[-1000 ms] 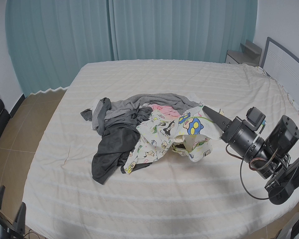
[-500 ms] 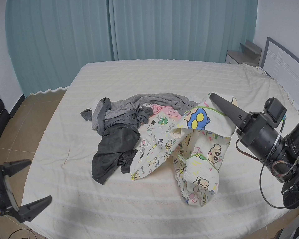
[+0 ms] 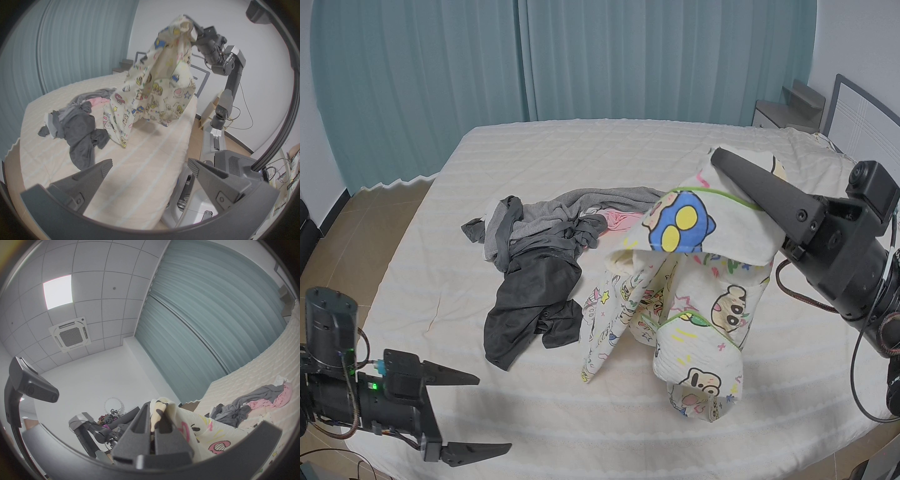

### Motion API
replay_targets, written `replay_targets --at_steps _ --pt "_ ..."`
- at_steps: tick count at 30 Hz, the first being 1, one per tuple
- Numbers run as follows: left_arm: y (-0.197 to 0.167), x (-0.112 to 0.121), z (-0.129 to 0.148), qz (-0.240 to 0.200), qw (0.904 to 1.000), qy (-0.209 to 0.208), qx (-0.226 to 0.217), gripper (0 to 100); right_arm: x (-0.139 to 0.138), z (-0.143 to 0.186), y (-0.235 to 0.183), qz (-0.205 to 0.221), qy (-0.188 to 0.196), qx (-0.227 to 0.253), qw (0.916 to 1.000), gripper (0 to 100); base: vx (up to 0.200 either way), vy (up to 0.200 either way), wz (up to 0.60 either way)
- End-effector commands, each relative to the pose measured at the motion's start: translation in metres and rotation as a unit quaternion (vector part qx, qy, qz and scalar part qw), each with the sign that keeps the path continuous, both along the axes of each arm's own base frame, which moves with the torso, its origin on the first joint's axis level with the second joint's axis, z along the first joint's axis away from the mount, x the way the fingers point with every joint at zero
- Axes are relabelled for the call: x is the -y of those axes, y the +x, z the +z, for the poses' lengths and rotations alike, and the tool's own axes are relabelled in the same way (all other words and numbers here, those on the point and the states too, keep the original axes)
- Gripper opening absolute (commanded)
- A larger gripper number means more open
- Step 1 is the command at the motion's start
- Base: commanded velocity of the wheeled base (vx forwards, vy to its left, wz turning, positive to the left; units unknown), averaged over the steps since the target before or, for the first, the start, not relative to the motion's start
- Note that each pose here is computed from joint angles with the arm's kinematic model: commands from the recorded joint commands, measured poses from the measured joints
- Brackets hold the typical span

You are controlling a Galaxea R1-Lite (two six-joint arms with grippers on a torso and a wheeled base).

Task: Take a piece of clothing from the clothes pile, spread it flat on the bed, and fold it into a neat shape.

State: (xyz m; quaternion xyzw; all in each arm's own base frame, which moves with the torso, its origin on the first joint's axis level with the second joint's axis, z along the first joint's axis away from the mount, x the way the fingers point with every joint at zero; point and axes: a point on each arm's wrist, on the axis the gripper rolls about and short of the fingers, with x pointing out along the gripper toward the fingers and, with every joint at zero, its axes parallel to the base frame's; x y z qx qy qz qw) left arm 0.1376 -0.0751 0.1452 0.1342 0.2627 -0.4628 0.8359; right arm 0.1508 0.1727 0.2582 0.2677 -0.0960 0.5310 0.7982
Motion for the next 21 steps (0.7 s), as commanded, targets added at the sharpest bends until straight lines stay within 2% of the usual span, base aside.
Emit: replay_targets --at_steps 1,6,9,16,21 --pt "0.029 0.022 -0.032 -0.016 0.9988 0.024 -0.039 100 0.003 0.009 -0.017 0.027 0.013 0.016 0.9994 0 0.000 0.000 0.00" --pt "0.041 0.038 -0.049 0.003 0.9991 0.042 0.000 100 0.007 0.018 -0.033 0.051 0.026 0.026 0.9980 0 0.000 0.000 0.00" --pt "0.042 0.044 -0.053 0.001 0.9991 0.042 0.006 100 0.006 0.017 -0.033 0.052 0.024 0.024 0.9981 0 0.000 0.000 0.00" --pt "0.026 0.074 -0.056 -0.031 0.9987 0.005 -0.040 100 0.004 0.017 -0.032 0.054 0.024 0.023 0.9980 0 0.000 0.000 0.00" --pt "0.011 0.094 -0.053 -0.047 0.9961 -0.046 -0.059 100 0.003 0.017 -0.030 0.053 0.023 0.021 0.9981 0 0.000 0.000 0.00"
